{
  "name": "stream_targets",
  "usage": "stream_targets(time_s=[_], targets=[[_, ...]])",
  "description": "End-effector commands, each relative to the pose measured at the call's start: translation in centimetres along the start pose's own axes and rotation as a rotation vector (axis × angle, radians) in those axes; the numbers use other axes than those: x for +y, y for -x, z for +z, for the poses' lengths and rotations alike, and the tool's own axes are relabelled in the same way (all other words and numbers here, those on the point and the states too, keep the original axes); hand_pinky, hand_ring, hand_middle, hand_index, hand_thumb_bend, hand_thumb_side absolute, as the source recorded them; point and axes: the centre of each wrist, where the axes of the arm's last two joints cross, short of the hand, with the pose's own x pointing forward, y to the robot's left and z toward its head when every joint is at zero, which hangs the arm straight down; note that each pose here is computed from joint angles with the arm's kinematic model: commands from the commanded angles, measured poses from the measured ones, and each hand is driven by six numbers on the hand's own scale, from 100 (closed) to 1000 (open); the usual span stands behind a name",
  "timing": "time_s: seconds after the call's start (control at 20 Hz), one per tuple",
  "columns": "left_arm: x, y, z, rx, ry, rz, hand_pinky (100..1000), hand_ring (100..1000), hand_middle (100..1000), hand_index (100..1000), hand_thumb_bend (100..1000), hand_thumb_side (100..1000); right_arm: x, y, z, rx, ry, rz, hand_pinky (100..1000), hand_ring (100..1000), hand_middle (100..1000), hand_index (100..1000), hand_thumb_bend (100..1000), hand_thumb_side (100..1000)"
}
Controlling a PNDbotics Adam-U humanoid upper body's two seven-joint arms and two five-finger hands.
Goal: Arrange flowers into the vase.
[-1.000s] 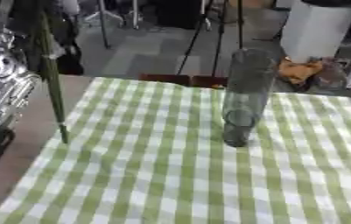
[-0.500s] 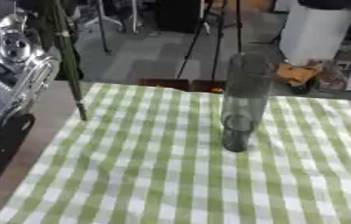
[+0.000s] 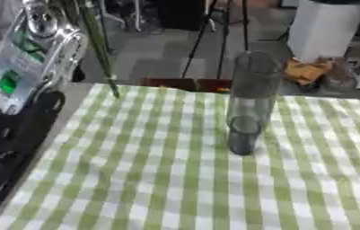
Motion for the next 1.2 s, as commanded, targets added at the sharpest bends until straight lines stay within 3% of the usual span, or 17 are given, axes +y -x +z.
stream_targets(time_s=[0.05, 0.4, 1.2], targets=[[-0.5, -1.2, -1.0, -0.056, -0.018, 0.037, 100, 100, 100, 100, 100, 811, 0.4, -0.6, -0.8, -0.033, -0.023, -0.02, 750, 829, 827, 856, 100, 1000], [-2.2, -1.3, -2.1, -0.093, -0.04, 0.093, 100, 100, 100, 100, 100, 813, 0.7, -0.6, -1.0, -0.035, -0.043, -0.036, 749, 829, 827, 856, 100, 1000], [-3.5, -3.0, -4.8, -0.193, -0.118, 0.263, 100, 100, 100, 100, 100, 818, 1.0, -0.8, -1.5, -0.041, -0.067, -0.051, 752, 830, 828, 856, 100, 1000]])
